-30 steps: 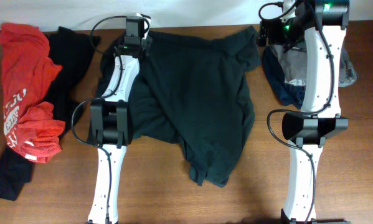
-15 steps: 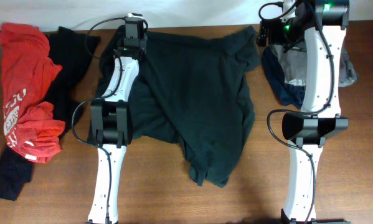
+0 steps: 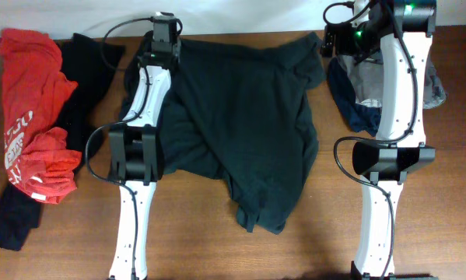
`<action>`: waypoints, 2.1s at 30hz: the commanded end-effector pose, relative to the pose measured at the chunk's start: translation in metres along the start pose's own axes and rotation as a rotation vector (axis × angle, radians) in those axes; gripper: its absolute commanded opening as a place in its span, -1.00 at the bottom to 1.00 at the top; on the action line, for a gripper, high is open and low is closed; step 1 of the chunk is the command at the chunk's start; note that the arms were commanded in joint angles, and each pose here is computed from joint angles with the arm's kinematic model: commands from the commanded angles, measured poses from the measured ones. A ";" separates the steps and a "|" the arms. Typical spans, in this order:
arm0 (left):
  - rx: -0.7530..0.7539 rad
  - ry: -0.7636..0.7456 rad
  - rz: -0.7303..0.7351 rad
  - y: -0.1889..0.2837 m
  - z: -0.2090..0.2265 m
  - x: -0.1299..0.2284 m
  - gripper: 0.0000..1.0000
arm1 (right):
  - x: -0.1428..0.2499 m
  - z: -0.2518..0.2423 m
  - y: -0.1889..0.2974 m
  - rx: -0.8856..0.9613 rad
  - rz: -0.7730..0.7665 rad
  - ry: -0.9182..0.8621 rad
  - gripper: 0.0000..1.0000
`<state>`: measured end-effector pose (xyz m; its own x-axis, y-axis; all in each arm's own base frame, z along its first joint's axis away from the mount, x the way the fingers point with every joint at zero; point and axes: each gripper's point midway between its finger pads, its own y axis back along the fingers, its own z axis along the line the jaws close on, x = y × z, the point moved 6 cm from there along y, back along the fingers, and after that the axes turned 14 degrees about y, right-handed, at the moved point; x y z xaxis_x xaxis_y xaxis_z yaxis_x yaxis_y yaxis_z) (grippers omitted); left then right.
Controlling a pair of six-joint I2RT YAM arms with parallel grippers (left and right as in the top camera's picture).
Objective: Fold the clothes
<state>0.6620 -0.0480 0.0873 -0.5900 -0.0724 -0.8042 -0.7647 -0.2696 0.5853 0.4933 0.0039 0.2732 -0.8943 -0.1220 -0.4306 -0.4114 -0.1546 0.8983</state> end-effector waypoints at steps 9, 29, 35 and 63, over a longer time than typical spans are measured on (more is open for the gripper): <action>-0.018 0.031 -0.029 0.083 0.028 -0.075 -0.97 | -0.008 0.002 0.002 -0.001 -0.044 0.022 0.97; -0.033 -0.017 0.061 0.124 0.048 -0.083 -0.97 | -0.057 -0.022 -0.102 0.031 -0.244 0.065 0.91; -0.040 -0.022 0.082 0.125 0.052 -0.080 -0.97 | -0.059 -0.029 -0.141 0.034 -0.296 0.060 0.90; -0.049 -0.046 0.139 0.126 0.054 -0.069 -0.97 | -0.051 -0.024 -0.246 0.036 -0.442 -0.136 0.61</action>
<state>0.5961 -0.0282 0.1958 -0.7351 -0.0645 -0.6748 -0.6303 -0.3015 0.7154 0.6440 0.0299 0.0890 -0.6344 0.0470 -0.7715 -0.7663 -0.1695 0.6198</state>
